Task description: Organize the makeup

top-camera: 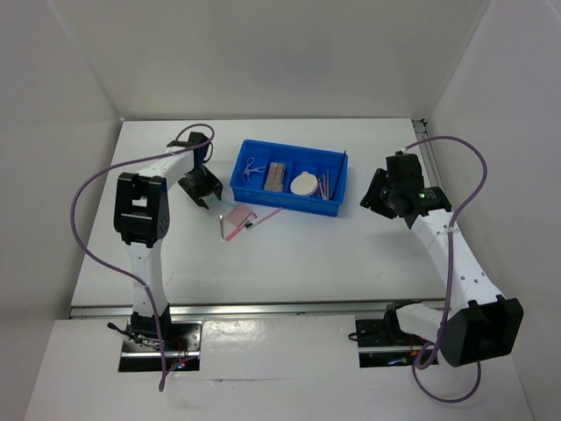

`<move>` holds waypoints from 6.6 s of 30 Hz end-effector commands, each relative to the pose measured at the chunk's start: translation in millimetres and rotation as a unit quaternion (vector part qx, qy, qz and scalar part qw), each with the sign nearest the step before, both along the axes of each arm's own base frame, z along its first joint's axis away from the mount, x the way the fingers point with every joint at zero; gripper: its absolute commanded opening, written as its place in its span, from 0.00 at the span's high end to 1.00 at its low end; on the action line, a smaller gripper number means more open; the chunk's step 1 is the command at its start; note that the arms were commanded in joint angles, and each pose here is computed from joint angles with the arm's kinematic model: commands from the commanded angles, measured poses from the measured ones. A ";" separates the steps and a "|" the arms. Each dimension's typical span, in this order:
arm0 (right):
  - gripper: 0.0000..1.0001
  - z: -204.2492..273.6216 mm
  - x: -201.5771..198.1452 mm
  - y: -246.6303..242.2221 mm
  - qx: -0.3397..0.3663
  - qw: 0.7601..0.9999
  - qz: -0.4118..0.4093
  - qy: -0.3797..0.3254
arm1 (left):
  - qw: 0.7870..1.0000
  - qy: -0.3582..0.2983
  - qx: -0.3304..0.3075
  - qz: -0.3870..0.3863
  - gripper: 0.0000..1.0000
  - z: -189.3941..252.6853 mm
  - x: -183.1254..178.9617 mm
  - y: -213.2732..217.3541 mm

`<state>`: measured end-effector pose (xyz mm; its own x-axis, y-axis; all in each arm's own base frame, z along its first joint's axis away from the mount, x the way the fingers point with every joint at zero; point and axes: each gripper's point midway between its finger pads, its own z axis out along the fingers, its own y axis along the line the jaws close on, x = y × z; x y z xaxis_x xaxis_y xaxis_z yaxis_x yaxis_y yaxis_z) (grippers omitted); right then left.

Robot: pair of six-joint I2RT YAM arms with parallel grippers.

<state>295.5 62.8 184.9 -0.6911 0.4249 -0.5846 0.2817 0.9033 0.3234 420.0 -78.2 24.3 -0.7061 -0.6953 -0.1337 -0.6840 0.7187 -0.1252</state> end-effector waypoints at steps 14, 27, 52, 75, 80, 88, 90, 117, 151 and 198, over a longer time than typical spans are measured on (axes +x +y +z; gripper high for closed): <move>0.52 4.2 7.4 8.0 0.016 1.000 0.006 -0.019 | 0.997 0.029 0.065 0.041 0.57 -12.6 -4.5 20.4; 0.52 4.2 6.7 10.8 0.016 1.000 0.011 -0.019 | 0.994 0.022 0.085 0.065 0.65 -7.3 4.3 65.8; 0.52 5.6 13.4 13.7 0.019 1.000 0.014 -0.019 | 0.988 -0.124 0.066 -0.056 1.00 105.5 23.6 66.8; 0.52 1.7 12.0 9.5 0.001 1.000 0.009 -0.010 | 0.920 -0.259 0.006 -0.293 0.97 131.9 126.0 -98.3; 0.52 1.3 7.0 8.5 -0.001 1.000 0.009 -0.004 | 0.906 -0.274 0.006 -0.322 0.75 127.5 135.1 -108.3; 0.52 5.5 9.1 7.5 -0.002 1.000 0.007 -0.010 | 0.893 -0.306 -0.011 -0.329 0.29 170.5 117.4 -111.4; 0.52 5.5 9.1 7.5 -0.002 1.000 0.007 -0.010 | 0.888 -0.325 -0.004 -0.324 0.22 199.6 103.3 -105.3; 0.53 7.3 4.9 19.9 0.010 1.000 0.016 -0.023 | 0.975 -0.067 0.098 -0.187 0.38 12.5 -94.1 -36.8; 0.53 -0.1 8.2 19.1 0.008 1.000 0.008 -0.016 | 0.927 -0.221 0.115 -0.281 1.00 166.1 24.4 -85.1; 0.53 -19.1 7.7 33.9 0.021 0.999 0.024 0.001 | 0.916 -0.163 0.064 -0.362 0.34 36.1 -92.8 -90.2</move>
